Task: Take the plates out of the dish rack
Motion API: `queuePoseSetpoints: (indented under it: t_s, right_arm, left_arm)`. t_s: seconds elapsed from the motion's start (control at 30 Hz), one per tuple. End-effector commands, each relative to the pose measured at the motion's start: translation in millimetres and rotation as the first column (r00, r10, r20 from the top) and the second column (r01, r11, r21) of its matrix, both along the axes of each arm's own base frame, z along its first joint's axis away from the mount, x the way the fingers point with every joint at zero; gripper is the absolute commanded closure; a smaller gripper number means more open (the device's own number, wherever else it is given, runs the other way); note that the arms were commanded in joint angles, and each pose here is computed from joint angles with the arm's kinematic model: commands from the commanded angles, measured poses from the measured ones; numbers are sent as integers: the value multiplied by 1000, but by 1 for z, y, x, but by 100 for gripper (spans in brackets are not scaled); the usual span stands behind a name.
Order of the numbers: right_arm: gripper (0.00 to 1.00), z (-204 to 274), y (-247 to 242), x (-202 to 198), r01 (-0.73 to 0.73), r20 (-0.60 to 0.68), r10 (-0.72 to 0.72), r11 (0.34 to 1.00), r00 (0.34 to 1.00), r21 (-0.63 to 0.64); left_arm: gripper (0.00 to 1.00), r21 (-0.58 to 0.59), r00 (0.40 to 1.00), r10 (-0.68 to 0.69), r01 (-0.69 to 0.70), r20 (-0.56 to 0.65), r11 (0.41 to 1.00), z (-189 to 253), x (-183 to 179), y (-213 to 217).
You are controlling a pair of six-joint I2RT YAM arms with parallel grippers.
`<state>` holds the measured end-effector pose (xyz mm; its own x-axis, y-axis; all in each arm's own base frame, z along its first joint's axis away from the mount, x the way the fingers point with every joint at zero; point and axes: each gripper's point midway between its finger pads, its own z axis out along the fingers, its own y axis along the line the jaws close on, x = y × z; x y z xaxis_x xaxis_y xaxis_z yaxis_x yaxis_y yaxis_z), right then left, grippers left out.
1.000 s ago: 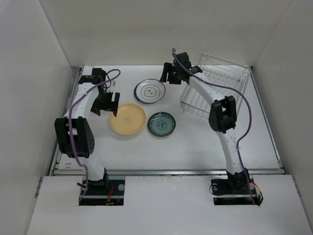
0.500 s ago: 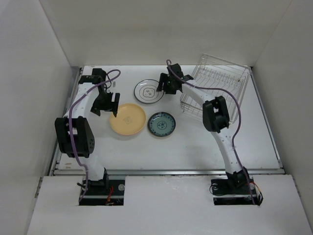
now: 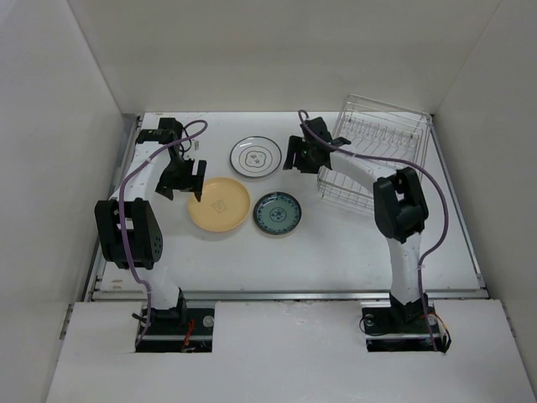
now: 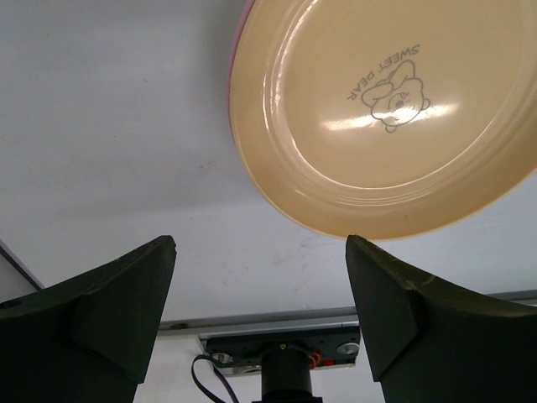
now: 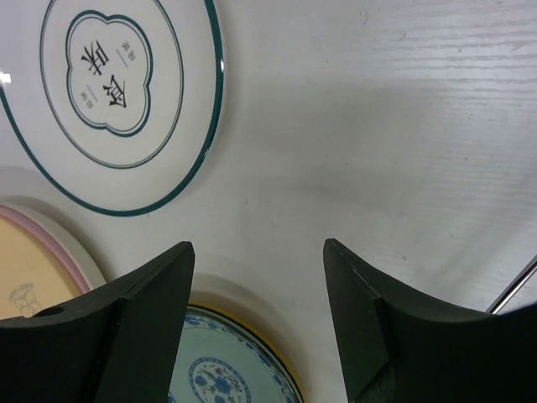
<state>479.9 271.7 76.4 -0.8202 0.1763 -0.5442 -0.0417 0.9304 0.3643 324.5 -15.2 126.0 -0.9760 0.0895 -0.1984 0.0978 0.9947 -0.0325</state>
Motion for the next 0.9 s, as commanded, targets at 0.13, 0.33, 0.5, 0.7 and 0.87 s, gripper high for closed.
queuePoseSetpoints:
  t_s: [0.13, 0.33, 0.5, 0.7, 0.87]
  right_arm:
    - [31, 27, -18, -17, 21, 70, -20, 1000, 997, -12]
    - [31, 17, -48, -42, 61, 20, -60, 998, 998, -29]
    - [31, 27, -61, -57, 71, 41, -69, 996, 997, -45]
    - [31, 27, -86, -65, 114, 30, -112, 990, 993, -87]
    - [31, 17, -106, -72, 142, 11, -142, 983, 990, -113]
  left_arm:
    - [20, -12, 1000, -1, 1, -7, 1000, 8, -7, 0]
    - [20, -12, 1000, -1, 1, 2, 1000, 10, -7, 0]
    - [20, -21, 1000, -2, 2, 2, 1000, 10, -7, -2]
    - [20, -21, 1000, -2, 2, -7, 1000, 10, -9, -2]
    - [20, -21, 1000, -2, 2, -7, 1000, 10, -9, -2]
